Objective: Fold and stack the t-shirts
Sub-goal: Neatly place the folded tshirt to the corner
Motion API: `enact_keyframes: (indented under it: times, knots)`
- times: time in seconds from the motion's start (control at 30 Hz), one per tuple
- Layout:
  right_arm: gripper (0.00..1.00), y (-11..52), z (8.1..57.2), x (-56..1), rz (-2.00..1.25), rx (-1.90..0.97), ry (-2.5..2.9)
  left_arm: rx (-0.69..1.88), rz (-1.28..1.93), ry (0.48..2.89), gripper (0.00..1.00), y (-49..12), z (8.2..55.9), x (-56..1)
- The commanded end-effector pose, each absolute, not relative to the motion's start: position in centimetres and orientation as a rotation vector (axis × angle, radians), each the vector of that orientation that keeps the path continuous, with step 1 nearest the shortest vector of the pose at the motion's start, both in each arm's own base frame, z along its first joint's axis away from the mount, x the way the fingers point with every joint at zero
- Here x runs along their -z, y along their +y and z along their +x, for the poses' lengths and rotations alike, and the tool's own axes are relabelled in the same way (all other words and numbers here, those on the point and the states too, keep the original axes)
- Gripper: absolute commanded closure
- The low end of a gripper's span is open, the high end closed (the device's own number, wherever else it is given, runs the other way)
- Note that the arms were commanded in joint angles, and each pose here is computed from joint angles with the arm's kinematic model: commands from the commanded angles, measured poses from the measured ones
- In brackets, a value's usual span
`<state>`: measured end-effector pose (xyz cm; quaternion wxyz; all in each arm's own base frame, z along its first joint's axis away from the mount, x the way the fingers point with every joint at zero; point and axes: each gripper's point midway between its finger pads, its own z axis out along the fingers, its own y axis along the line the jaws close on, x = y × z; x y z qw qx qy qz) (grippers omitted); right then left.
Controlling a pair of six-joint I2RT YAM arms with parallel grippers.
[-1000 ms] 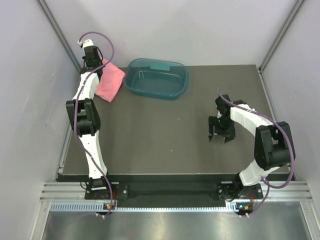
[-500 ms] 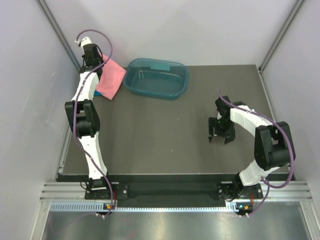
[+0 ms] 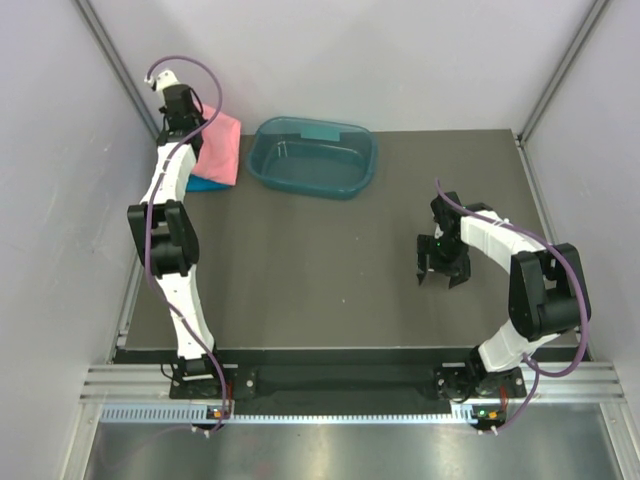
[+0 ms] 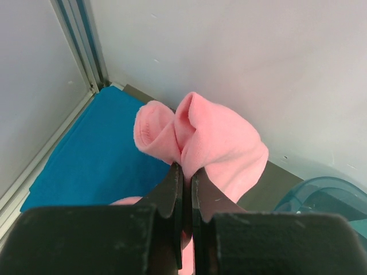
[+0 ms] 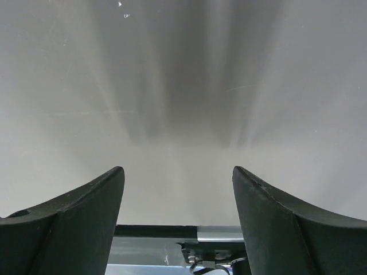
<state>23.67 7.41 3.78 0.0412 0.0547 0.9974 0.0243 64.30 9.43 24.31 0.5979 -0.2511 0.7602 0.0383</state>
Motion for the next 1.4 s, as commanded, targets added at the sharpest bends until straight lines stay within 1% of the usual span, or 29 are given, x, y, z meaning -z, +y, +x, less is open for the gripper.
enact_keyframes:
  times: [0.0,0.47,0.67,1.0,1.23,1.37]
  knots:
    - [0.24,7.4,24.6,-4.8,0.185,-0.087,2.998,-0.080,-0.582,1.585,1.00,10.8,63.8,-31.2]
    - [0.23,7.6,24.8,-4.5,0.222,-0.096,3.009,-0.173,-0.543,1.637,1.00,14.0,63.5,-30.5]
    - [0.23,7.8,24.9,-4.3,0.243,-0.098,3.017,-0.180,-0.509,1.657,1.00,15.0,64.6,-29.3]
    - [0.23,7.6,24.2,-4.0,0.285,-0.061,3.042,-0.153,-0.490,1.736,1.00,15.0,66.3,-24.1]
    - [0.22,7.9,24.3,-3.7,0.291,-0.047,3.058,-0.220,-0.461,1.758,1.00,15.9,67.2,-21.7]
    - [0.22,8.0,24.1,-3.4,0.298,-0.036,3.080,-0.269,-0.449,1.787,1.00,16.6,67.8,-19.2]
